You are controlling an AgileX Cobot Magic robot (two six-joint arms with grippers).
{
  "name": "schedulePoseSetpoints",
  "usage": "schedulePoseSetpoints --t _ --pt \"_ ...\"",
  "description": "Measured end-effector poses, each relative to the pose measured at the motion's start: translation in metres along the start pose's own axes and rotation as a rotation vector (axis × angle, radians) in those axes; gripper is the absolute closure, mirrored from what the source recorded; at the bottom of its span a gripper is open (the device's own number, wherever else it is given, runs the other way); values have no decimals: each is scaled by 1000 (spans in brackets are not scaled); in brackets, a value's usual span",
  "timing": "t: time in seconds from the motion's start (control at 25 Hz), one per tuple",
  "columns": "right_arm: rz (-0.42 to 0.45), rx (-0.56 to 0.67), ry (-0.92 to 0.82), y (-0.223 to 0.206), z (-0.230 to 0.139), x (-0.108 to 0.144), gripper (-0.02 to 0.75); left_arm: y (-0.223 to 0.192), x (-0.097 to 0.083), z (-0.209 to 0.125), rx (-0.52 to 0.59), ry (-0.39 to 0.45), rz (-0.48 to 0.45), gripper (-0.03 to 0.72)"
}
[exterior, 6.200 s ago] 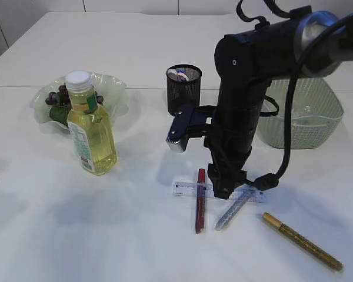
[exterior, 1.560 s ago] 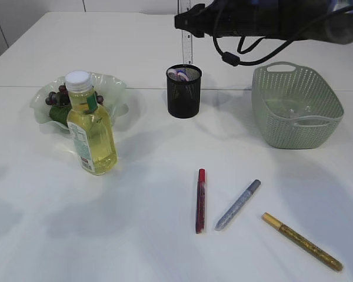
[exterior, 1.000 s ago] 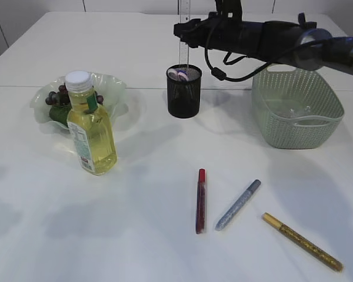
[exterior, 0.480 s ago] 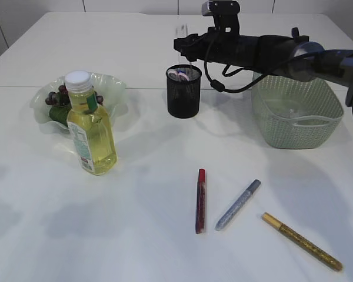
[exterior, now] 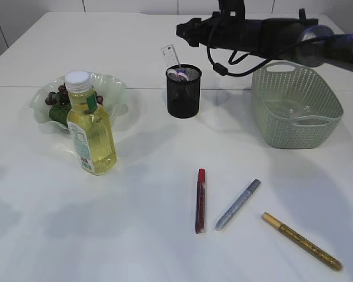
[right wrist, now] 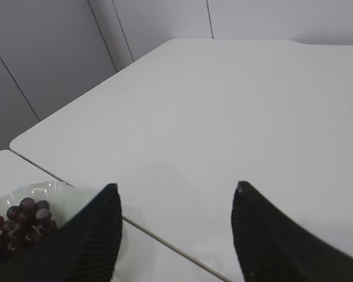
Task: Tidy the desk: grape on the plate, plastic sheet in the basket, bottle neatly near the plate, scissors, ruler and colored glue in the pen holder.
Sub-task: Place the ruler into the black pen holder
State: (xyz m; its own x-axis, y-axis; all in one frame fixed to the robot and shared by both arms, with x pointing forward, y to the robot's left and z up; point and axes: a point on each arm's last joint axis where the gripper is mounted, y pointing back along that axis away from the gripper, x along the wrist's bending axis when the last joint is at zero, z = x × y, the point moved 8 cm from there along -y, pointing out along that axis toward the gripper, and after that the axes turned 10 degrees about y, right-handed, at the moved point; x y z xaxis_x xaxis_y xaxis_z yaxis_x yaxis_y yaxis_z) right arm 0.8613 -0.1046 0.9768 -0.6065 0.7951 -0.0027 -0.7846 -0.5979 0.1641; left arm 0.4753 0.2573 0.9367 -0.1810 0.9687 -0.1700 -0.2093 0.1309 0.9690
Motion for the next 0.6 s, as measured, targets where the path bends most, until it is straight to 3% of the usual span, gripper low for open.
schedulePoseSetpoints --t 0.12,0.24,0.32,0.48,0.6 --pt "0 49 -4 15 27 5 268 0 0 0 0 -1 1 254" --pt "23 177 8 38 46 16 268 0 0 0 0 -1 1 254" --pt "26 328 -24 59 48 22 268 0 0 0 0 -1 1 254" --pt "-59 661 -111 109 32 24 288 0 0 0 0 -1 1 254" --pt "-92 840 -172 135 16 27 316 0 0 0 0 -1 2 254"
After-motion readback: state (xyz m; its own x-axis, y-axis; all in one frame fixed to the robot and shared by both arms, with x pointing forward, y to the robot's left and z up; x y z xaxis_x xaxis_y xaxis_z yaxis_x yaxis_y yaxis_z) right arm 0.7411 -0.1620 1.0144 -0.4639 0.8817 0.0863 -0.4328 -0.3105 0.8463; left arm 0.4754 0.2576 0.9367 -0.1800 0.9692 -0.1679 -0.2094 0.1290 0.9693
